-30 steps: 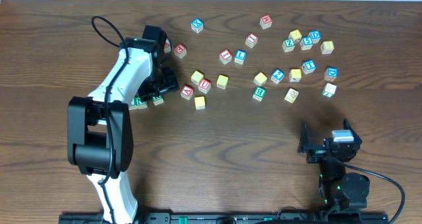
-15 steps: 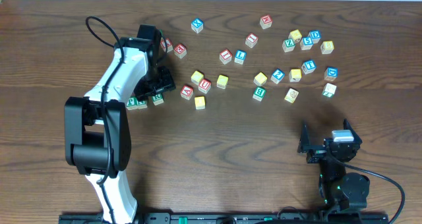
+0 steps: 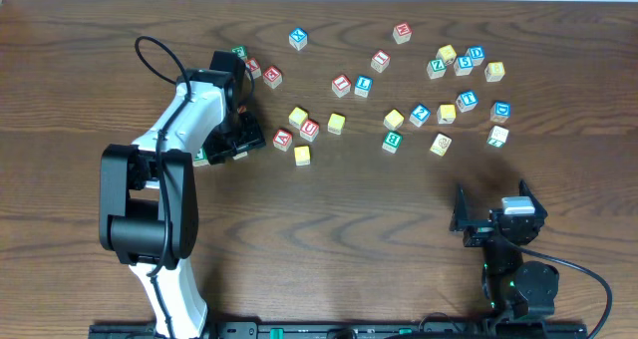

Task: Spell out ROBOT
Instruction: 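Lower the left gripper over the green R block and align, then close the left gripper on the green R block and lift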

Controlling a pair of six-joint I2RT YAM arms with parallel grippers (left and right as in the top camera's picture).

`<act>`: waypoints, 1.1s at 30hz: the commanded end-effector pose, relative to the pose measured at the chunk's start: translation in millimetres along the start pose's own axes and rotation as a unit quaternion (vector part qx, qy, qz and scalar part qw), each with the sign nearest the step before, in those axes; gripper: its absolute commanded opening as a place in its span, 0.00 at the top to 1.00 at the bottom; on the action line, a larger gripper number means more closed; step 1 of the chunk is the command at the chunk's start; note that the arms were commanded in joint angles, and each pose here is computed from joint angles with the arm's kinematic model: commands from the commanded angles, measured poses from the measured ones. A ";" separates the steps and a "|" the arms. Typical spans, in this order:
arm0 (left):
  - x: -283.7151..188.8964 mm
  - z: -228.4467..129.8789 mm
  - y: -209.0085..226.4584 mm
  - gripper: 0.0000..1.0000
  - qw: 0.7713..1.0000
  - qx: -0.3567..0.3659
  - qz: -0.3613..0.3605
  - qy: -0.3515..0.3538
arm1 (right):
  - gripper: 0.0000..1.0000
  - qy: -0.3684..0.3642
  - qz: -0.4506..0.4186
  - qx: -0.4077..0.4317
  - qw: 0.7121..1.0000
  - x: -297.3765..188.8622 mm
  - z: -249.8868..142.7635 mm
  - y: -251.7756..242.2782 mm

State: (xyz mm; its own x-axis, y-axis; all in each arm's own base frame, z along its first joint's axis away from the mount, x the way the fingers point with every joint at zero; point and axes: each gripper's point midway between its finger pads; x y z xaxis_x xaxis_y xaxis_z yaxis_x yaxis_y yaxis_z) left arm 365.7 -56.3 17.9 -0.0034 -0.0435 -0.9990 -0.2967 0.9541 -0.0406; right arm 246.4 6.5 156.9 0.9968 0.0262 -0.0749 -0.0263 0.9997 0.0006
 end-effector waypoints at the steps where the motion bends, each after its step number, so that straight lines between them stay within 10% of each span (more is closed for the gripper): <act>1: 3.3 1.2 2.0 0.30 1.000 0.005 0.003 0.000 | 0.01 0.001 -0.007 0.005 1.000 -0.2 -0.7 -3.0; 33: 19.8 6.3 6.8 0.34 1.000 0.007 0.010 -0.026 | 0.01 0.001 -0.007 0.005 1.000 -0.2 -0.7 -3.0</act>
State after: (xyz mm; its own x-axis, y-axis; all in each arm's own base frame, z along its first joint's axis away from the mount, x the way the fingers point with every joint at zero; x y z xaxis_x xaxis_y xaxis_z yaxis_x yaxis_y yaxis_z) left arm 371.7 -53.1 1.8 0.0492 -0.0271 -0.9984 -0.2948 0.9547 -0.0404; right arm 246.4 6.5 156.9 0.9968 0.0262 -0.0749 -0.0263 0.9997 0.0006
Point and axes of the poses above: each gripper's point midway between its finger pads, its own x axis out along the fingers, its own y axis along the line the jaws close on, z = x × y, and after that the axes turned 4 degrees about x, right-handed
